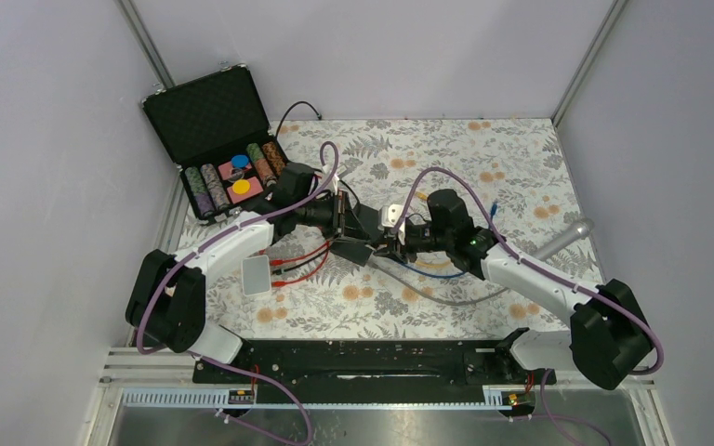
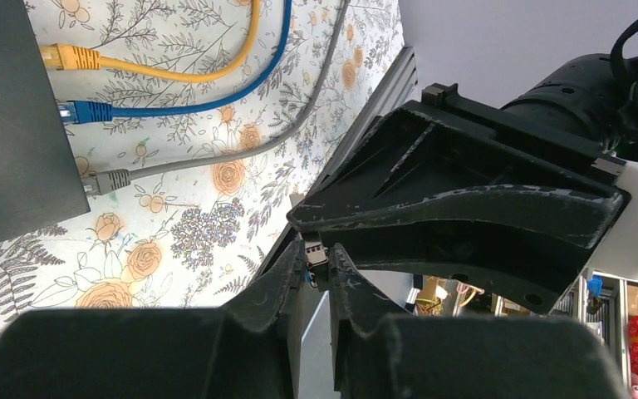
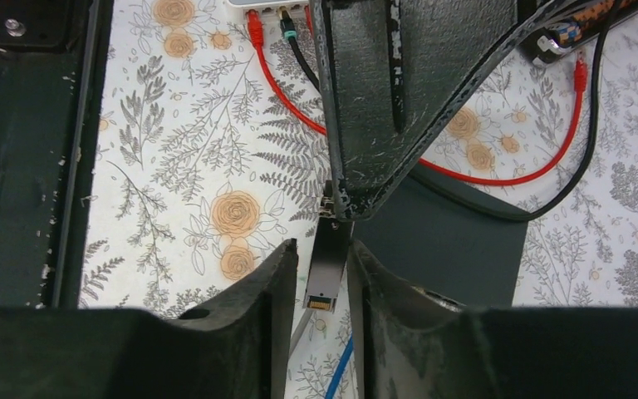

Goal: Insert the plug into the switch port
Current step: Pick up the plug from the center of the board, then insert the plug into the switch port.

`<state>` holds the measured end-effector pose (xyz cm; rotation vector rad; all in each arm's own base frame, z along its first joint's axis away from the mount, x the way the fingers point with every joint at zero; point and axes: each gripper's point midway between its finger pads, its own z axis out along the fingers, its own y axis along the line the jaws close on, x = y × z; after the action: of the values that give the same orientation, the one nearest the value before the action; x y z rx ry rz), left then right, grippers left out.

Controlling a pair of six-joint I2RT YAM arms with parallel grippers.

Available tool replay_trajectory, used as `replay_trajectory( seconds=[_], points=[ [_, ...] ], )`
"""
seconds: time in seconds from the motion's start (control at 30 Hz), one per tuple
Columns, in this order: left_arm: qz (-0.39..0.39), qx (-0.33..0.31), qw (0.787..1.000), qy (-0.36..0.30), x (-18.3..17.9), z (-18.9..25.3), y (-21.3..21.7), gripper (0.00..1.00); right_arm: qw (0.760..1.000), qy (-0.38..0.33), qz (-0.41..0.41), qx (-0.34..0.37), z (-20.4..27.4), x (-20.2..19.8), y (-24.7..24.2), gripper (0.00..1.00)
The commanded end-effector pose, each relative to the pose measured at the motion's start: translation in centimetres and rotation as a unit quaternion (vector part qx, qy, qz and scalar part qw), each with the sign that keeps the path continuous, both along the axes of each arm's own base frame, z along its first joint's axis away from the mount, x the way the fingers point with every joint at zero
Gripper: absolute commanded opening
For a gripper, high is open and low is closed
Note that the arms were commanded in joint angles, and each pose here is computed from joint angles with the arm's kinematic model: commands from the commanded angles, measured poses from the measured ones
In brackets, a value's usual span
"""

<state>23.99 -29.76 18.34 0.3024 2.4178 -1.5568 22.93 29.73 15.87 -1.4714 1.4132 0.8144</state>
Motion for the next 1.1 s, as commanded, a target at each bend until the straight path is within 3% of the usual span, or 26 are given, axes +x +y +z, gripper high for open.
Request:
replay_trajectory(
  seconds=[0.0, 0.07, 0.13, 0.2, 0.27, 0.4, 0.6, 0.83, 1.07],
  points=[
    [-0.012, -0.026, 0.999, -0.016, -0.2, 1.3, -0.5, 0.0, 1.0, -0.026, -0.001, 0.007, 1.1, 0.7, 0.6, 0.29],
    [-0.01, -0.025, 1.0, -0.016, -0.2, 1.2, -0.4, 0.0, 1.0, -0.028, -0.008, 0.007, 1.0, 0.7, 0.5, 0.12],
    [-0.003, -0.018, 1.0, -0.017, 0.1, 0.9, -0.2, 0.12, 0.999, -0.033, -0.019, 0.007, 0.9, 1.0, 0.3, 0.0],
    [0.018, 0.006, 1.0, -0.018, 1.0, 0.1, 0.2, 0.4, 0.999, -0.03, -0.041, -0.007, 0.4, 1.5, -0.3, 0.0],
    [0.044, 0.03, 0.998, -0.024, 2.2, -0.4, 0.9, 0.6, 0.996, -0.03, -0.077, -0.046, -0.8, 2.6, -1.3, 0.0],
    [0.124, 0.1, 0.986, -0.047, 6.0, -1.6, 3.8, 0.73, 0.969, -0.009, -0.161, -0.189, -4.9, 5.9, -5.2, 0.0],
    [0.245, 0.13, 0.959, -0.06, 11.4, -2.8, 7.8, 0.78, 0.925, 0.08, -0.223, -0.297, -7.7, 9.2, -7.7, 0.0],
    [0.244, 0.121, 0.962, -0.02, 15.1, -5.7, 7.1, 0.76, 0.896, 0.142, -0.256, -0.333, -9.1, 11.8, -6.4, 0.0],
    [0.234, 0.126, 0.964, 0.011, 16.6, -8.8, 6.5, 0.73, 0.886, 0.172, -0.246, -0.352, -10.6, 11.1, -6.4, 0.0]
  ],
)
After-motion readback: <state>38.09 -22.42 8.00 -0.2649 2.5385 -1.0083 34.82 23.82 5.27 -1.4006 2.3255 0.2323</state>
